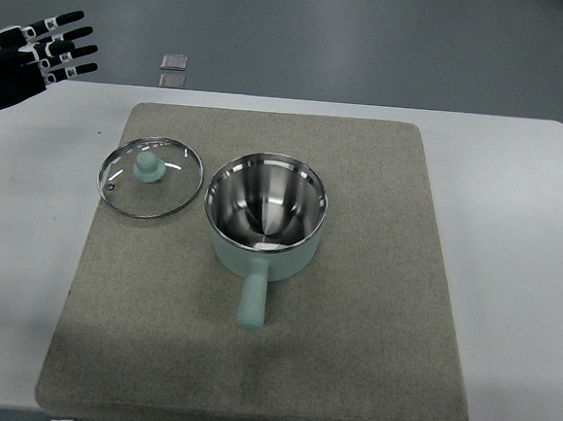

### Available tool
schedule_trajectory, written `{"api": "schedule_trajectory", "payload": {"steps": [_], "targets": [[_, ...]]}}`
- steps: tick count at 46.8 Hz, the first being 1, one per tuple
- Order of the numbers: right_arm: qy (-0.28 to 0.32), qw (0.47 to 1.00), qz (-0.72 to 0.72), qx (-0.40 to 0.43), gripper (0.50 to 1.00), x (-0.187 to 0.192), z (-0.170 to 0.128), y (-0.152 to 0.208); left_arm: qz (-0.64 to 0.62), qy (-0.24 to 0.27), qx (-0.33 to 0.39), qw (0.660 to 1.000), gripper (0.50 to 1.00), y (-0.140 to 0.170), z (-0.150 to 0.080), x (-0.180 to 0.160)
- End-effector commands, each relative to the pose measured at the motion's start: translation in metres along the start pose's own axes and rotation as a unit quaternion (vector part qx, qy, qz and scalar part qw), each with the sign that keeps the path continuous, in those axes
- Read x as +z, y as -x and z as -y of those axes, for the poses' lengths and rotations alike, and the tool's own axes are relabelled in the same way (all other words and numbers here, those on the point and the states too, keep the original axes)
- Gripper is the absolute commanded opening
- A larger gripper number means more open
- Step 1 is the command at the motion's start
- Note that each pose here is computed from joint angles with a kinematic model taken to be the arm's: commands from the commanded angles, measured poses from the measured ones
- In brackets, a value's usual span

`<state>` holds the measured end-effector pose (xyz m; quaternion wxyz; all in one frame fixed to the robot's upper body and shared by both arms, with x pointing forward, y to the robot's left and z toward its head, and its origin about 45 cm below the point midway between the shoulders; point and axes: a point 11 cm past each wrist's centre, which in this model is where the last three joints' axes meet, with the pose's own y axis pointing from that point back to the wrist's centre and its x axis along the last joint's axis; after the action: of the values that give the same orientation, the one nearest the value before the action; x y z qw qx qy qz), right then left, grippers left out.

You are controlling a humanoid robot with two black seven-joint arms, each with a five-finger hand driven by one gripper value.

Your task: Place lid left of pot with left hand

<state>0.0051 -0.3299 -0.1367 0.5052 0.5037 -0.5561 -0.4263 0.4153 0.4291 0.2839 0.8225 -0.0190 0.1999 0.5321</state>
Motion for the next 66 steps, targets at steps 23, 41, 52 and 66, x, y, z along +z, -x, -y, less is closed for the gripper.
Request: {"api": "schedule_trajectory", "payload": {"steps": [23, 41, 52, 66], "targets": [[0.000, 1.000, 0.000, 0.000, 0.924, 0.000, 0.000, 0.000, -0.011, -0.010, -0.006, 1.000, 0.994, 0.005, 0.014, -0.013], [0.000, 1.000, 0.002, -0.007, 0.924, 0.000, 0.000, 0.003, -0.018, -0.011, -0.016, 1.000, 0.994, 0.011, 0.021, -0.019], [0.000, 1.000, 0.000, -0.008, 0.924, 0.000, 0.000, 0.003, -0.019, -0.008, -0.013, 1.000, 0.994, 0.009, 0.019, -0.018], [0.002, 1.000, 0.003, -0.011, 0.924, 0.002, 0.000, 0.005, -0.019, -0.008, -0.013, 1.000, 0.994, 0.009, 0.019, -0.018]]}}
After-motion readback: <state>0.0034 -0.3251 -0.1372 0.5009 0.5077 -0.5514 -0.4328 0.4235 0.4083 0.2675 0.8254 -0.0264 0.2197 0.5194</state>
